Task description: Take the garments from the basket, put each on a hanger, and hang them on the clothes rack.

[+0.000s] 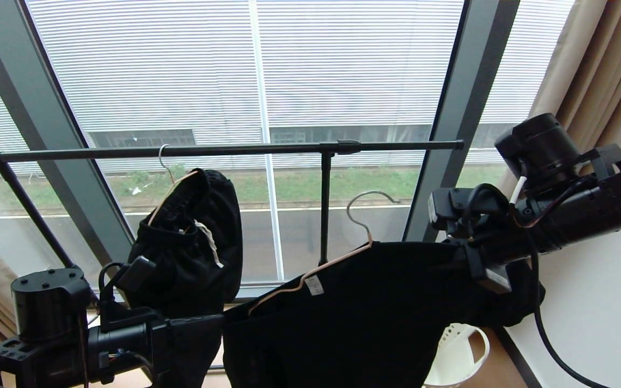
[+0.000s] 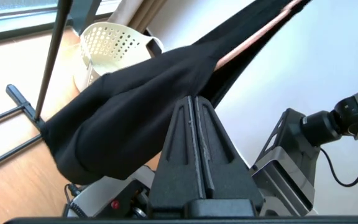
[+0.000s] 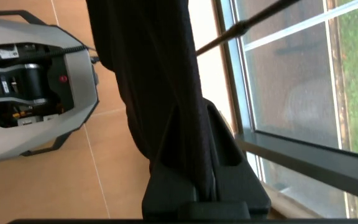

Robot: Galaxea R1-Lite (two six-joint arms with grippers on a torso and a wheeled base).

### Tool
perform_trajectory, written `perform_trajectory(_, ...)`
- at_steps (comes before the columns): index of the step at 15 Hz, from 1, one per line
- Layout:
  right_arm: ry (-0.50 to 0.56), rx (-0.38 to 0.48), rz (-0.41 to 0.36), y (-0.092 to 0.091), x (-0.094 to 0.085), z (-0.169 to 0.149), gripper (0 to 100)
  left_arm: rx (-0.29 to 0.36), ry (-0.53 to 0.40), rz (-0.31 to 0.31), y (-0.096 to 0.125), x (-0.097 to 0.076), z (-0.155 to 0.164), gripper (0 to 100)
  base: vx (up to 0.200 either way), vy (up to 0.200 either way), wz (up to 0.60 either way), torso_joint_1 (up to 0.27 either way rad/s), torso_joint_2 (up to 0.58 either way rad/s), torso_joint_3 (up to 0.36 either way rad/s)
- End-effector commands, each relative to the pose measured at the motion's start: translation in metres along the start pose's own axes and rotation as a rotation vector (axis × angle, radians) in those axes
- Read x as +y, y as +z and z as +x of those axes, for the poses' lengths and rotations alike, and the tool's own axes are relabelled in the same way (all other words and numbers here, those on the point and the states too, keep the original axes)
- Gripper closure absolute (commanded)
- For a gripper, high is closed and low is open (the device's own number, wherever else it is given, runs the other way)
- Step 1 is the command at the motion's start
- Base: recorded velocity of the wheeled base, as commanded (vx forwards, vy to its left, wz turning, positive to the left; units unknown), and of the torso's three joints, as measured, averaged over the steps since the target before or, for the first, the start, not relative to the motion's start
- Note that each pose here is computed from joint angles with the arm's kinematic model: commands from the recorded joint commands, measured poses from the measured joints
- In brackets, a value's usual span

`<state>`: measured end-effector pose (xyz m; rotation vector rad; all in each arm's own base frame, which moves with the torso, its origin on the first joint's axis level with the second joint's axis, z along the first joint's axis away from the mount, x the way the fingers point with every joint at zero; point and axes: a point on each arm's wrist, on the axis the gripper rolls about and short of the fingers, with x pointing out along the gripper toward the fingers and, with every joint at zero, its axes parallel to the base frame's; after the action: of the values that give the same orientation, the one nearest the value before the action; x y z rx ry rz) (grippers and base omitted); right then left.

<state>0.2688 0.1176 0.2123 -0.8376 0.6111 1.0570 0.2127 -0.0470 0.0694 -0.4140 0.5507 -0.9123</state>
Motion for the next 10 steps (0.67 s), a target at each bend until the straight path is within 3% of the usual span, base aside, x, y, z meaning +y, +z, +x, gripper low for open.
perform_trajectory(1,0.030,0.003,-0.001,0.002,0.007,0.010,100,-0.020,-0.011,0.027,0.004,-0.007,-0.004,100,0.000,0.000,0.00,0.000,0.00,0.000)
perform_trajectory(5,0.063,-0.013,0.024,0.005,0.010,0.021,100,-0.054,-0.031,0.071,0.009,-0.020,-0.012,100,0.000,0.000,0.00,0.000,0.00,0.000)
perform_trajectory(6,0.122,-0.058,0.098,0.010,0.015,0.026,100,-0.077,-0.048,0.102,0.015,-0.027,-0.014,100,0.000,0.000,0.00,0.000,0.00,0.000)
perform_trajectory(10,0.147,-0.063,0.133,0.011,0.015,0.047,100,-0.128,-0.093,0.109,0.026,-0.050,-0.024,100,0.000,0.000,0.00,0.000,0.00,0.000)
